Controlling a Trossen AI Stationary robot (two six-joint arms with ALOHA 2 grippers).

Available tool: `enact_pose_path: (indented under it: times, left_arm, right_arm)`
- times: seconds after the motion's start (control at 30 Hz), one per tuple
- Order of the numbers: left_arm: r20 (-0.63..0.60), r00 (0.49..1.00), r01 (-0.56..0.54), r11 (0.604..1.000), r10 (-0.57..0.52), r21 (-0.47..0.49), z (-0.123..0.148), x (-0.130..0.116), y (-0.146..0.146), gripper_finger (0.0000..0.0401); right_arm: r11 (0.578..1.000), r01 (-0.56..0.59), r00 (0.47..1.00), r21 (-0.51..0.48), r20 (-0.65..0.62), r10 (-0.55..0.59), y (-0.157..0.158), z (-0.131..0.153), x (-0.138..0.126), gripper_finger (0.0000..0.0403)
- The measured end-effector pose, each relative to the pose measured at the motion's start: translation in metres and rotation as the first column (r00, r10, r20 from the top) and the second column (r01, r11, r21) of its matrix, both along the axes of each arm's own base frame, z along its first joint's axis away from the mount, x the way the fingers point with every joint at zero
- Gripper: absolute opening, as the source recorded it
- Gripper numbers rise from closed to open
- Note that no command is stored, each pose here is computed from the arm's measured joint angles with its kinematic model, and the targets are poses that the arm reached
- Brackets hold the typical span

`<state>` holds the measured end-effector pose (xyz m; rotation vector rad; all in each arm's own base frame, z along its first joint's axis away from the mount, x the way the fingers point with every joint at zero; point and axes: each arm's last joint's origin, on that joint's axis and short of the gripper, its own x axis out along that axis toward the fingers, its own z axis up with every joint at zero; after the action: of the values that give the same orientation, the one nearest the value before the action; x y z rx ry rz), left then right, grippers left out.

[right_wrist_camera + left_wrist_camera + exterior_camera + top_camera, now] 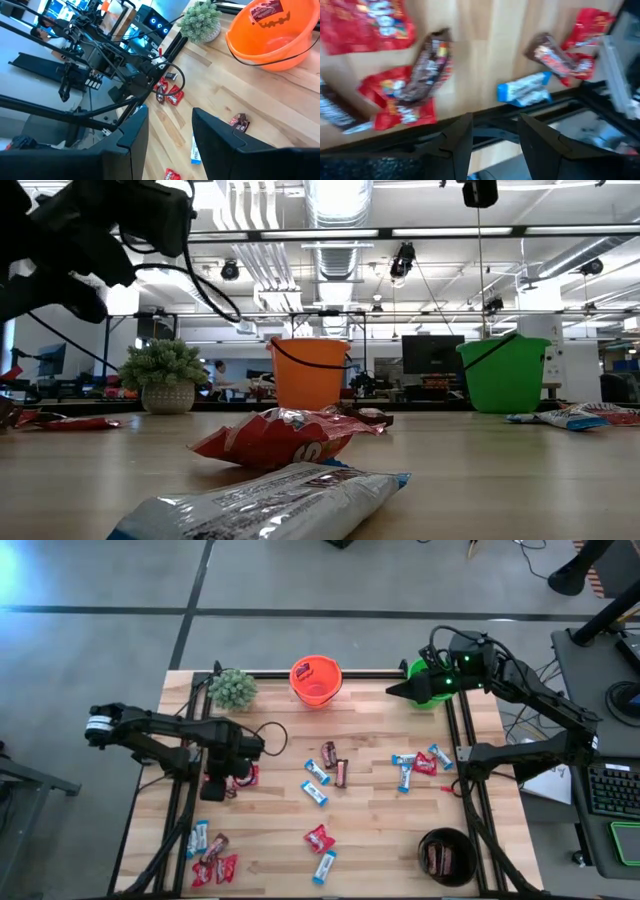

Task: Organize candy in baskets
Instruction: Put the brown chocolate bar into the black bucket

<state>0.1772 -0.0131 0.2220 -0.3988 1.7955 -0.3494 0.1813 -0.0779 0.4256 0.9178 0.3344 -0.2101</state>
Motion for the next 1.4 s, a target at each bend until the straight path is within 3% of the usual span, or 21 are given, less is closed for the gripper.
enact_pose_path:
  times: [0.2, 0.4, 0.7, 1.13, 1.4]
  left_arm:
    - [-0.113, 0.993, -0.025, 1.000, 0.023, -0.014, -0.001, -0.004, -0.001, 0.0167]
    - [-0.049, 0.999, -0.009, 1.000, 0.010, 0.005, -0.003, 0.002, 0.000, 0.0203]
    - [0.084, 0.993, 0.066, 0.988, -0.078, 0.139, -0.016, 0.011, -0.006, 0.0206]
    - [0.019, 0.995, 0.090, 0.964, -0.098, 0.251, -0.032, 0.004, -0.008, 0.0206]
    - [-0.016, 0.996, 0.093, 0.963, -0.092, 0.252, -0.046, 0.011, -0.009, 0.0206]
  right_arm:
    - [1.000, -0.005, 1.000, -0.014, -0.001, 0.005, 0.000, 0.000, 0.000, 0.0141]
    - [1.000, -0.006, 1.000, -0.015, -0.001, 0.006, 0.000, 0.000, 0.000, 0.0141]
    - [1.000, -0.001, 1.000, -0.002, -0.001, 0.001, 0.000, 0.000, 0.000, 0.0141]
    - [1.000, 0.001, 1.000, 0.003, -0.001, -0.001, 0.000, 0.000, 0.000, 0.0141]
    - [1.000, 0.001, 1.000, 0.003, -0.001, -0.001, 0.000, 0.000, 0.000, 0.0141]
